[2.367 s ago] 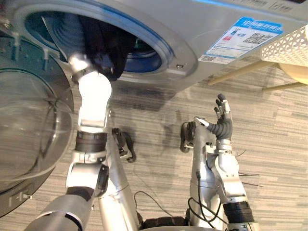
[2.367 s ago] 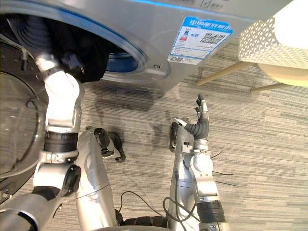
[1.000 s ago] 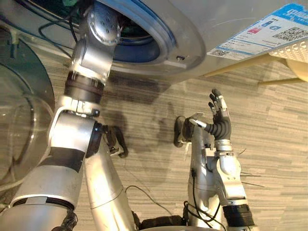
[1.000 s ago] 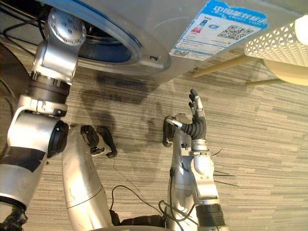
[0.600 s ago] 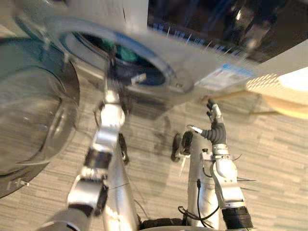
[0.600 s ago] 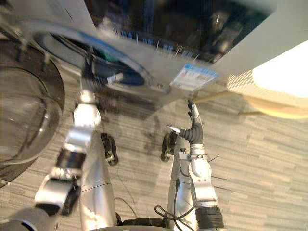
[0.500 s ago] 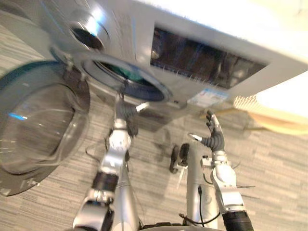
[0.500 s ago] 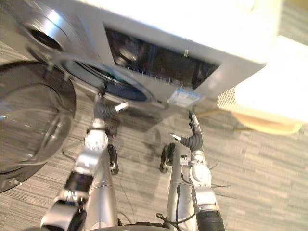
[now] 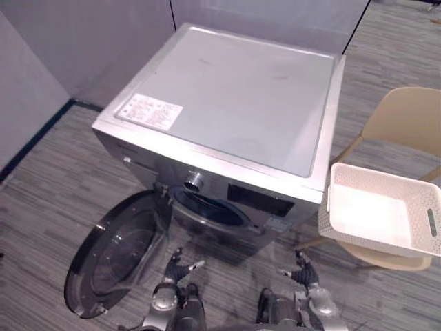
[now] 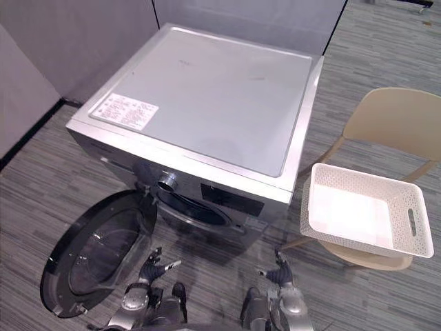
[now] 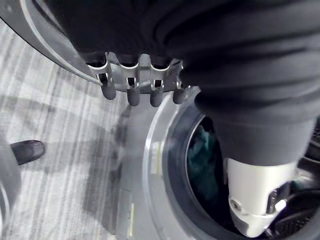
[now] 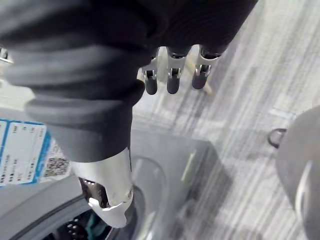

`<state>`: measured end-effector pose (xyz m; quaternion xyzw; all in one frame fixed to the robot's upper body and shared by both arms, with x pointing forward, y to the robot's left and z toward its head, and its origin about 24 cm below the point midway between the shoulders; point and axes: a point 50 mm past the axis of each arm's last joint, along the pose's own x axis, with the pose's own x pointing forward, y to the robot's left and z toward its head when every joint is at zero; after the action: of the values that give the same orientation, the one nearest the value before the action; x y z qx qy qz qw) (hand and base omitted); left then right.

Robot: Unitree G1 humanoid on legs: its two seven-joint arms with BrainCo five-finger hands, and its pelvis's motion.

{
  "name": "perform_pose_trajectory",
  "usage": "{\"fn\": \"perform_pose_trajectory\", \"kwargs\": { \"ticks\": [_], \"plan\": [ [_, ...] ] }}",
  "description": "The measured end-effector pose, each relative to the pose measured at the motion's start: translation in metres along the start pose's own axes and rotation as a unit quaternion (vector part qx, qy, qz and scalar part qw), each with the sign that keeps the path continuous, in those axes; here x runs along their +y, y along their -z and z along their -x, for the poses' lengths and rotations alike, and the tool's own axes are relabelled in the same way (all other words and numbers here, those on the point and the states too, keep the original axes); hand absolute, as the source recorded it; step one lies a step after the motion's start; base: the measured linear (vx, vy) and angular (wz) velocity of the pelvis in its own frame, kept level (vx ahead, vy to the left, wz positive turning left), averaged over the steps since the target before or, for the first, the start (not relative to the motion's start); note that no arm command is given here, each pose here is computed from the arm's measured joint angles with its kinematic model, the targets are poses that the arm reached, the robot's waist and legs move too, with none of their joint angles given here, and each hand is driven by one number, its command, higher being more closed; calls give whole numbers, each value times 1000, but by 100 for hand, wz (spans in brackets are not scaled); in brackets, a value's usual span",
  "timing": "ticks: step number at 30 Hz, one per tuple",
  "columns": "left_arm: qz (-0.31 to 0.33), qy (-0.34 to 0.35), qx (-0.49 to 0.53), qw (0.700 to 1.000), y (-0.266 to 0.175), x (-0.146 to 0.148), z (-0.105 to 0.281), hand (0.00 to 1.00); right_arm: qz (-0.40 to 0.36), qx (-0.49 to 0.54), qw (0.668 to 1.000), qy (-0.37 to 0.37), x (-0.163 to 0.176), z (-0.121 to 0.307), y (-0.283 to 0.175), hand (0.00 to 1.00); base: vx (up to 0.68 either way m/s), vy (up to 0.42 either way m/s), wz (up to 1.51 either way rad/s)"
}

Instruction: Pick up the laundry basket with both hands and put the clothes into the washing machine.

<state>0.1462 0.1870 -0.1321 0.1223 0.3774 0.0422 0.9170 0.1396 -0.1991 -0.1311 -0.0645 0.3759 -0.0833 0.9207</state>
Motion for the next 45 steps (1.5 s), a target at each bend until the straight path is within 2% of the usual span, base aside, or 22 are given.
{"fn": "perform_pose_trajectory", "kwargs": {
  "ticks": [5,10,13,15,20,24,31,34,37,39,45],
  "plan": [
    [-5,6,28,1000,16,1,5,0,-2,9,1000,2,0,-3,0,0,-25,79,-33],
    [-6,5,14,1000,5,2,-1,0,6,1,1000,4,-1,-8,-8,0,-181,51,-15],
    [-1,-17,-3,1000,-4,18,-5,0,16,13,1000,-14,8,-6,-2,0,-196,-63,62],
    [19,-37,-10,999,-7,23,-5,0,20,-4,1000,-9,5,-12,-15,0,-199,-58,12],
    [53,4,-24,998,-18,-15,-3,0,26,-48,998,28,-16,-27,-48,0,-329,-40,-2],
    [48,4,-19,999,-13,-14,0,0,11,-21,999,35,-16,-20,-29,0,-322,-4,37],
    [49,12,-108,993,-54,-17,0,0,1,4,998,70,-33,-13,-11,0,-88,122,11],
    [52,-6,-198,979,-98,-7,4,0,-17,12,998,64,-23,-9,-4,0,3,173,19],
    [75,-35,-297,951,-138,8,19,0,-18,20,997,65,-24,-4,4,0,17,135,22],
    [91,-95,-350,927,-158,40,29,0,-18,20,998,65,-24,-3,5,0,25,80,-3],
    [88,-260,-387,880,-177,131,41,0,-15,25,998,57,-27,-1,10,0,27,5,-2]
  ]
}}
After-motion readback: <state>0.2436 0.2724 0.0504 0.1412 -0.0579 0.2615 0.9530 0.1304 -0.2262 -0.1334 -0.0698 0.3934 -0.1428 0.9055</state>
